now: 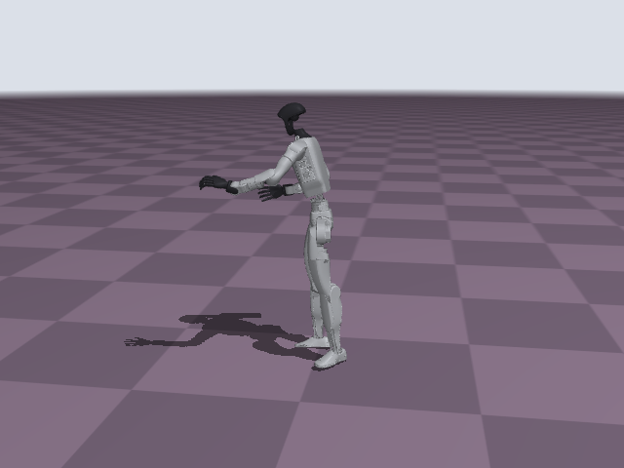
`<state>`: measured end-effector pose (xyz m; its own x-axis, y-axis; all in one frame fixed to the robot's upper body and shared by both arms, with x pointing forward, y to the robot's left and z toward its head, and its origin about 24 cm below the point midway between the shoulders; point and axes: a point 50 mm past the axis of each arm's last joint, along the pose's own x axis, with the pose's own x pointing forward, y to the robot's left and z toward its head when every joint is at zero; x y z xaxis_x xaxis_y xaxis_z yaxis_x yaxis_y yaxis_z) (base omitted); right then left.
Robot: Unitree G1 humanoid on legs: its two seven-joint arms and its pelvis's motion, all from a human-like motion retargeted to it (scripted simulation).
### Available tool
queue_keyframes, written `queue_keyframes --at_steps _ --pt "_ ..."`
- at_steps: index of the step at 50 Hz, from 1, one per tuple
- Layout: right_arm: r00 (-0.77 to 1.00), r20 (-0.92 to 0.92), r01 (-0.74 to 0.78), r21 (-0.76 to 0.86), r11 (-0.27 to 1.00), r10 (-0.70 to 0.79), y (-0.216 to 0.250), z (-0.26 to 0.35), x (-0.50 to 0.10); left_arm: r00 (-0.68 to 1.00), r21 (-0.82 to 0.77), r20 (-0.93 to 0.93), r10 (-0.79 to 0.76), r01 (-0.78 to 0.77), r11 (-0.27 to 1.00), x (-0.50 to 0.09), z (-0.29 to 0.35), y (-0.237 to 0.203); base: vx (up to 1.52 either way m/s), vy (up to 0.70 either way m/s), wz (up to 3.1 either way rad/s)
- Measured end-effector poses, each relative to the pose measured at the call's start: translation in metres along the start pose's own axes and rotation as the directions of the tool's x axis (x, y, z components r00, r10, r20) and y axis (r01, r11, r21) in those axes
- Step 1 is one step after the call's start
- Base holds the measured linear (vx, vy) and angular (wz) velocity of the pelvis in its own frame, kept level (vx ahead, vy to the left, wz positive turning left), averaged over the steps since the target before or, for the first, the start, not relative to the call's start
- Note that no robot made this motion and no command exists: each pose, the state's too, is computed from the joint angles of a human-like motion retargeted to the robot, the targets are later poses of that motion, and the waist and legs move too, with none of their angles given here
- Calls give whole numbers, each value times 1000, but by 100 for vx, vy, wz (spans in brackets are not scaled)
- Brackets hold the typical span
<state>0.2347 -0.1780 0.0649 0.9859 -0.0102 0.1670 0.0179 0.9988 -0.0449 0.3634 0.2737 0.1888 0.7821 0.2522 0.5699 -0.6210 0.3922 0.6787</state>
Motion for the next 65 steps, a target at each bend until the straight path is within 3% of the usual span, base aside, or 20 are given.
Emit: queue_keyframes --at_steps 4,7,10,13,17,20,23,27,32,38,40,41,43,46,50,53,55,58,60,65 --pt "997 74 -8 -2 1000 8 5 12 15 906 -85 356 -228 274 958 -50 93 -71 0 10 25" --pt "989 144 -25 -15 1000 27 10 23 27 735 -55 609 -300 416 908 -94 153 -95 -1 7 -8" --pt "978 204 -30 -45 999 39 7 34 36 585 -23 761 -280 456 889 -121 187 -96 -1 1 -32" --pt "971 239 11 -87 996 10 -7 43 43 566 -1 779 -268 429 903 -116 180 -88 -2 -7 -39" --pt "962 259 127 -146 981 -86 -42 54 48 709 115 616 -343 350 930 -77 115 -75 -2 -12 -22" --pt "944 272 243 -179 953 -189 -76 64 52 880 214 332 -338 279 936 -43 38 -53 -2 -9 -4" --pt "911 271 369 -195 909 -312 -114 75 55 980 258 -55 -189 197 946 -27 -46 -13 0 -2 -1" --pt "834 247 541 -191 819 -494 -173 92 59 914 293 -406 -1 131 947 -36 -120 43 2 1 -15" --pt "610 282 792 -226 567 -740 -256 144 52 876 209 -471 -98 219 953 -58 -141 53 3 4 -12" --pt "232 439 965 -217 148 -868 -318 257 17 841 -19 -412 -351 377 926 -114 -129 7 4 12 20" --pt "123 520 977 -213 11 -845 -320 296 6 804 -67 -390 -448 460 885 -140 -125 -10 3 17 34" --pt "115 573 984 -177 15 -811 -310 317 11 761 -108 -394 -515 519 848 -156 -125 -20 2 17 29" --pt "125 699 991 -118 59 -704 -278 360 27 641 -200 -405 -651 633 748 -192 -125 -38 1 17 19" --pt "202 900 972 -134 195 -386 -192 418 58 418 -333 -434 -798 749 574 -250 -127 -58 -1 16 -4" --pt "171 972 885 -223 410 159 -28 459 68 253 -527 -534 -807 646 552 -309 -142 -52 -16 -7 -52" --pt "79 825 884 -317 343 559 67 457 46 186 -577 -597 -780 576 579 -349 -144 -47 -2 7 -41" --pt "40 746 847 -378 374 664 103 447 36 148 -614 -623 -768 516 597 -363 -145 -44 -7 -3 -66" --pt "86 754 867 -378 323 651 97 448 46 116 -625 -614 -781 532 571 -374 -145 -39 -4 -3 -29" --pt "179 826 893 -364 264 534 58 456 66 116 -620 -595 -795 564 546 -373 -145 -37 -1 0 9" --pt "340 938 935 -345 -79 -72 -129 471 72 196 -564 -568 -799 614 552 -350 -150 -31 0 7 65"
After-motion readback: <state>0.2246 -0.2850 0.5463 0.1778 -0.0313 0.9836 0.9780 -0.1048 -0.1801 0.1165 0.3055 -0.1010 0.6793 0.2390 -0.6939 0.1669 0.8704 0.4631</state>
